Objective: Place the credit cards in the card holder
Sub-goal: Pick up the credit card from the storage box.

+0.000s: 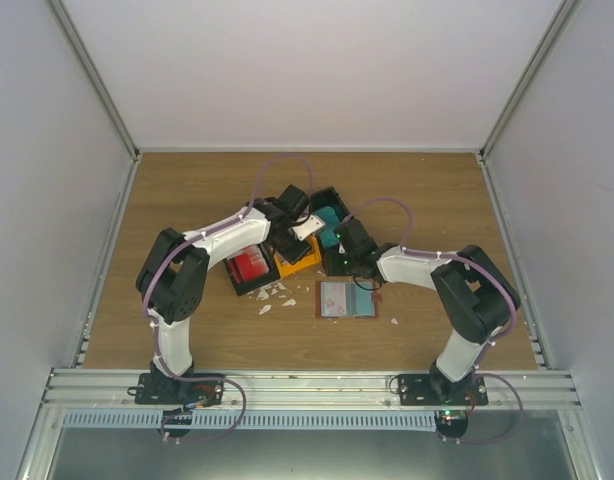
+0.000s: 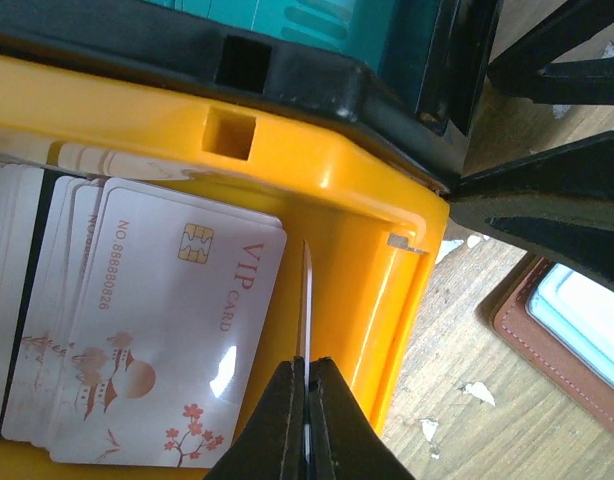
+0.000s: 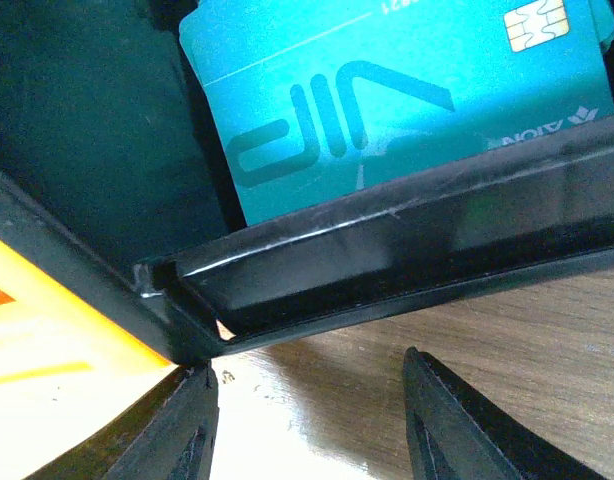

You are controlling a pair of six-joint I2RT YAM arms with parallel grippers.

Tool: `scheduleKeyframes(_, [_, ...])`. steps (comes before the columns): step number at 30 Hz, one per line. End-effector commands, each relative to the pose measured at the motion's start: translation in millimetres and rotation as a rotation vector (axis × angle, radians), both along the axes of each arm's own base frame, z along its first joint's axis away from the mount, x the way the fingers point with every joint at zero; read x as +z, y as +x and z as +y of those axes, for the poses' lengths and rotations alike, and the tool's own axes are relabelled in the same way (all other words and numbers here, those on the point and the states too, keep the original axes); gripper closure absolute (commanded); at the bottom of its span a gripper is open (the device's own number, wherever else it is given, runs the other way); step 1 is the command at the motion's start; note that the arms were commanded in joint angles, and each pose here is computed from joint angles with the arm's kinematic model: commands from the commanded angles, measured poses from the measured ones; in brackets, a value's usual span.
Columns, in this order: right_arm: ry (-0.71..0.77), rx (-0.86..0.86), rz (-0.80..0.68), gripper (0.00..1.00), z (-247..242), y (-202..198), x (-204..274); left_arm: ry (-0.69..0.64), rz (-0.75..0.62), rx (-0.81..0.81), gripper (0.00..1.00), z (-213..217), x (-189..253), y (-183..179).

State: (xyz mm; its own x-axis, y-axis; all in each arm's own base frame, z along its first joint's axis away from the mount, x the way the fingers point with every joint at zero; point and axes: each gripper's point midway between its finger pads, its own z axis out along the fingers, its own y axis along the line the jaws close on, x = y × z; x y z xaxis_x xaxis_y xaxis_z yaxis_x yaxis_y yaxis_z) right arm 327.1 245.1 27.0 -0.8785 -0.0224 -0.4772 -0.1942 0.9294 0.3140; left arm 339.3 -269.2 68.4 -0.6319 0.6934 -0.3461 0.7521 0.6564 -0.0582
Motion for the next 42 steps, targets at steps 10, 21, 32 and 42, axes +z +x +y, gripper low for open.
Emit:
scheduleKeyframes(10, [0.159,0.018,-0.137,0.45,7.9,2.6,63.9,-0.095,-0.276,0.096,1.0,3.9,95.5,23.9])
scheduleKeyframes(21, [0.332,0.115,-0.32,0.38,-4.7,-33.9,153.4,-0.587,-0.504,0.247,1.0,2.9,220.8,-2.8])
scheduleKeyframes(32, [0.654,0.43,-0.637,0.29,-0.8,-114.3,285.7,-1.228,-0.383,0.153,1.0,-2.6,304.8,-87.8])
scheduleKeyframes(42, [0.82,0.523,-0.561,0.38,9.3,-140.2,307.5,-1.407,-0.168,0.06,1.0,-12.2,315.9,-121.5])
